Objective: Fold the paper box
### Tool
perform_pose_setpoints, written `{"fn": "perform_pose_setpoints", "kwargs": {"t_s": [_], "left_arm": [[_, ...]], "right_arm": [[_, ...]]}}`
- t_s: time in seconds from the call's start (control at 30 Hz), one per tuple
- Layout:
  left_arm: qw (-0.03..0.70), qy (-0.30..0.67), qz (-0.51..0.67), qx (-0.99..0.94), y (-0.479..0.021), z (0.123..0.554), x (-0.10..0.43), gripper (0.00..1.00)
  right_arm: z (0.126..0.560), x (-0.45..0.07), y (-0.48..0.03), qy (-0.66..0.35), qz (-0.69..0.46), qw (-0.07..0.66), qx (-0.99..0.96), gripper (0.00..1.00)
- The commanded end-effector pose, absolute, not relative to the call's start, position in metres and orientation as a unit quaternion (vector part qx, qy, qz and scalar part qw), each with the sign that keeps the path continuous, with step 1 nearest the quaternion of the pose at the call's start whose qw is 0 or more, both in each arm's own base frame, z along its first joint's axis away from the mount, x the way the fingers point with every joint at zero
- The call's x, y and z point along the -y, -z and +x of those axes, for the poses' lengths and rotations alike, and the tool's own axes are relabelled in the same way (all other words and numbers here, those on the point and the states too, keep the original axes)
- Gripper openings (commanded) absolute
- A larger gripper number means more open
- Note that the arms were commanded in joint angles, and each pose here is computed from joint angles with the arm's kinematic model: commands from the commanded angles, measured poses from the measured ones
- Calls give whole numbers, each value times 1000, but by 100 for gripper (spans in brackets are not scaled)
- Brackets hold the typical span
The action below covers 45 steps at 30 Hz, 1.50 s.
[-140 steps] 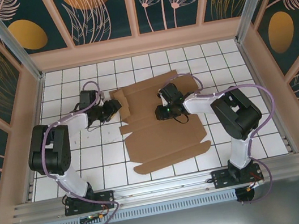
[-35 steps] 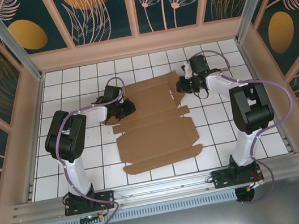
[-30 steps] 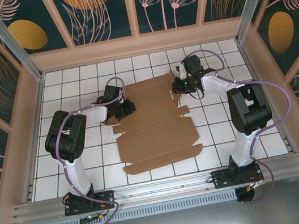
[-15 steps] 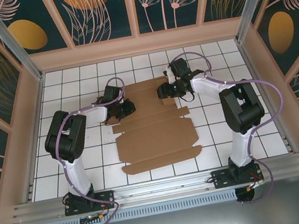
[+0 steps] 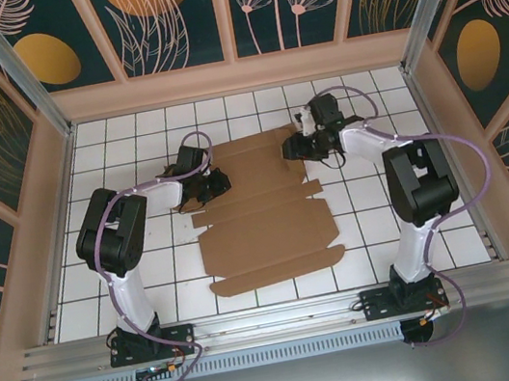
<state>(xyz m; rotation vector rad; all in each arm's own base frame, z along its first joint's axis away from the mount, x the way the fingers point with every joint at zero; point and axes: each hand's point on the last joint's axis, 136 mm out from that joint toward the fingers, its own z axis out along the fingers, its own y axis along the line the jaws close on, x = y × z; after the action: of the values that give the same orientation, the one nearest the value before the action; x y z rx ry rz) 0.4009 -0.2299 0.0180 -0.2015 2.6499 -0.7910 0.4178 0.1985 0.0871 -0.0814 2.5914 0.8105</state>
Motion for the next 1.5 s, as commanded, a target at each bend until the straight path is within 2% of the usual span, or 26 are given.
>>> {"fn": "perform_pose_setpoints", "kwargs": {"t_s": [0.0,0.17,0.27,0.4,0.53,0.63,0.77,1.0,1.23,1.47], "left_arm": [[137,239,-87,-957,12,377,213,16],[137,237,-86,-958,12,376,213,16],[136,236,-85,-958,13,376,213,16],[134,235,-86,-959,14,375,212,16],[133,235,-86,-959,15,375,213,16],[133,235,-85,-959,15,375,213,16],[134,234,-85,-959,15,375,212,16],[134,233,-85,-960,16,375,212,16],[133,239,-85,-958,15,375,214,16],[134,244,-84,-957,12,375,215,16]], "right_arm": [[421,-187,-102,-346,-2,222,-912,37],[422,-170,-81,-342,27,208,-916,20],[421,-168,-66,-329,27,195,-924,19],[422,-159,-49,-269,21,196,-943,30],[420,-151,-37,-222,14,197,-955,34],[419,-149,-28,-209,11,191,-959,45],[419,-147,-23,-201,9,191,-961,50],[415,-146,-19,-205,11,188,-960,63],[396,-189,-44,-355,-16,166,-920,60],[387,-203,-74,-408,-26,186,-894,48]]}}
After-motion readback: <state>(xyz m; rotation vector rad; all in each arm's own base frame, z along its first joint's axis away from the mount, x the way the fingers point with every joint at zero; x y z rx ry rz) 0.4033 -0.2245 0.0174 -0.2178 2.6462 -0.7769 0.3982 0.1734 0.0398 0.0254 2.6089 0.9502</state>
